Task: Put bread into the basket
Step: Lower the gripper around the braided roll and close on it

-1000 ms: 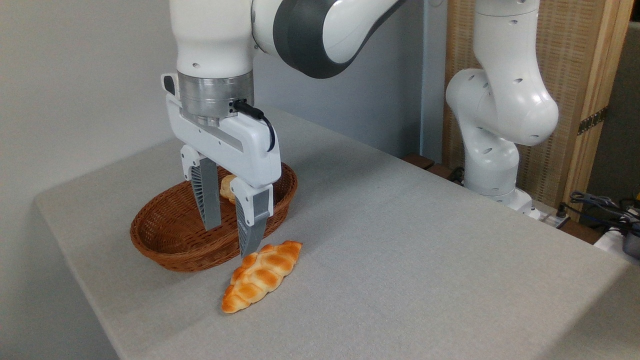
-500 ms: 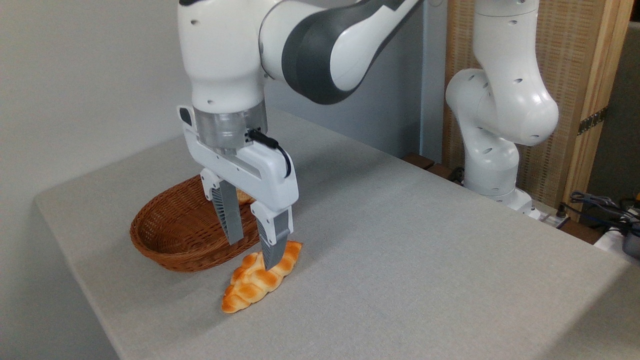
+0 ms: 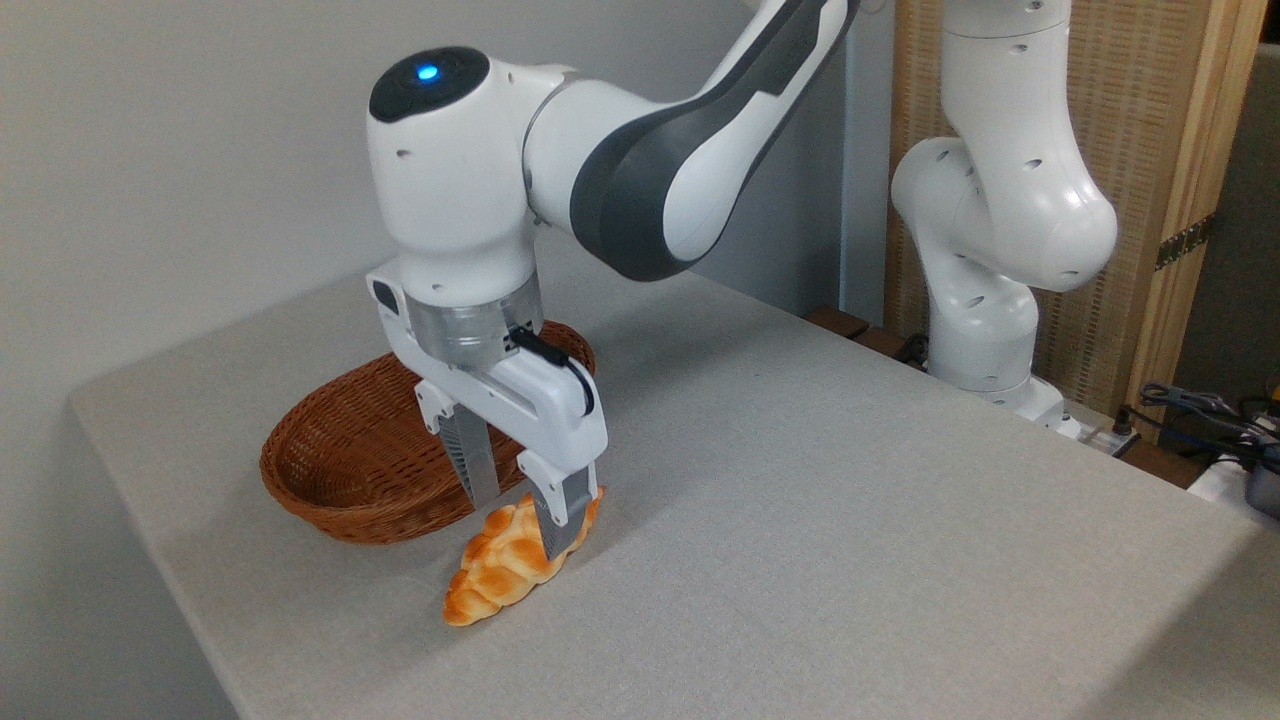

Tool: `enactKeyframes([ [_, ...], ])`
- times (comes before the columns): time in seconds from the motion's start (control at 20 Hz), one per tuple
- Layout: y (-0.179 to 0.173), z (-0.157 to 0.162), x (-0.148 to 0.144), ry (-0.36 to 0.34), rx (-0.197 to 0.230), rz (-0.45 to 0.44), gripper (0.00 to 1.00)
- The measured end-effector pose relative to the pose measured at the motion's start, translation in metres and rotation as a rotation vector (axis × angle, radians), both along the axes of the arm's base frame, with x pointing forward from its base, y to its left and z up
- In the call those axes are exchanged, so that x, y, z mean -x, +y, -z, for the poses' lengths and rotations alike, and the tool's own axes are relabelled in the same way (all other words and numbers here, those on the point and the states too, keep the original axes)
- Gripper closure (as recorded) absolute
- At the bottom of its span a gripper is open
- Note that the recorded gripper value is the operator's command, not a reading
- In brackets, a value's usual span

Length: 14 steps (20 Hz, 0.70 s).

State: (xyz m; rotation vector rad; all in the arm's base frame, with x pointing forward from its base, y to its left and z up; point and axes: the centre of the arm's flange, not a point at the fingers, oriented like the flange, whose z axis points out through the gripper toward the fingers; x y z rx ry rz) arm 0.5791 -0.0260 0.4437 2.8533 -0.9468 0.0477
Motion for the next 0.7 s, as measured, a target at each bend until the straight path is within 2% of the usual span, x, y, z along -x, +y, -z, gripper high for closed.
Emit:
enactKeyframes([
  [0.2, -0.004, 0.019, -0.004, 0.021, -0.007, 0.004, 0.0],
  [0.55, -0.011, 0.029, -0.011, -0.002, -0.014, 0.009, 0.0],
  [0.6, -0.011, 0.03, -0.012, -0.002, -0.014, 0.01, 0.04],
  [0.7, -0.011, 0.03, -0.012, -0.002, -0.014, 0.01, 0.26],
])
